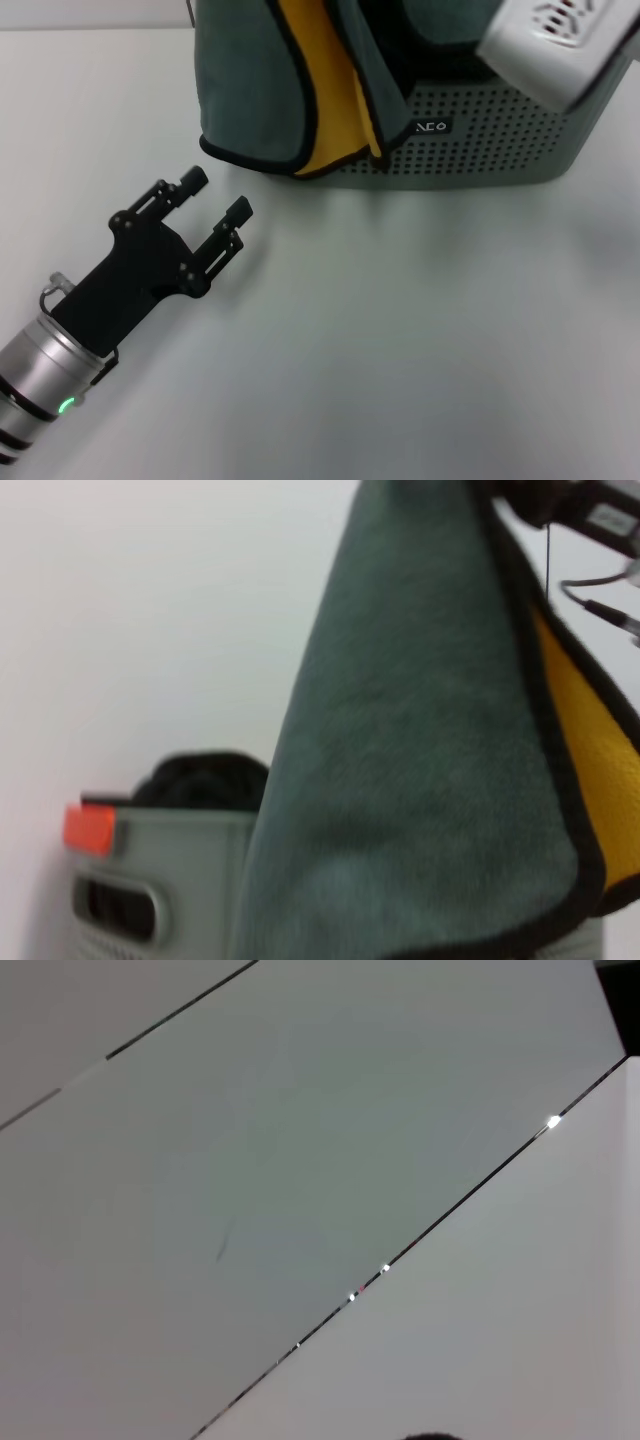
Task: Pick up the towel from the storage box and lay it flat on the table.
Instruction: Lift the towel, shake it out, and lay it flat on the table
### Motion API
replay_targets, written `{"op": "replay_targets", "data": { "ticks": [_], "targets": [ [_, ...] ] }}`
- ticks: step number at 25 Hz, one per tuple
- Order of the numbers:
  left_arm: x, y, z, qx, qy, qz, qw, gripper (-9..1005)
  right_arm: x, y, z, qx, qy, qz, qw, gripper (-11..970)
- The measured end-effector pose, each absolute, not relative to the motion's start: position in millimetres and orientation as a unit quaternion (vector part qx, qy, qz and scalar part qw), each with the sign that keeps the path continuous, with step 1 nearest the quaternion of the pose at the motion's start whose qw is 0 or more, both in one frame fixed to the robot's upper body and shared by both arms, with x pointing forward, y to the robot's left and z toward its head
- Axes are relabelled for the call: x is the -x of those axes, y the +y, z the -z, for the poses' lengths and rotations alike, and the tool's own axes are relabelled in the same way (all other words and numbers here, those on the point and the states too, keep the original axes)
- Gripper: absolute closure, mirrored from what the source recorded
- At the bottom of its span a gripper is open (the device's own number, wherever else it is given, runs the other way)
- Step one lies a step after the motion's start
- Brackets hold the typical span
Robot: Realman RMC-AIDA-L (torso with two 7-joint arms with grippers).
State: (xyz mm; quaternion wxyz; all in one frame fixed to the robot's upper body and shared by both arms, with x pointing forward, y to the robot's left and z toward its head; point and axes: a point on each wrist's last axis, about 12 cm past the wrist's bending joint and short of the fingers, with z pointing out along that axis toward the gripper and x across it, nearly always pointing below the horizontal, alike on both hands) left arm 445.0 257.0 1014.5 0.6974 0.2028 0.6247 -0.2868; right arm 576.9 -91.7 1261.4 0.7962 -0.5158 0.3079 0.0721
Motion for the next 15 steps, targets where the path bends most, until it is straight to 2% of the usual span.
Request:
{"op": "replay_targets", "data": {
  "ticks": [10,15],
  "targets": [
    [-430,244,-1026,-0.265,0.537,0.147,0.787,373,-588,-74,-1266,0.52,0.325,-0.06,0.788,910],
    [-431,230,-1027,-0.295,0.522,0.123,0.791,338,-591,-65,-1271,0.523,0.327,-0.052,0.785,908]
  ]
}}
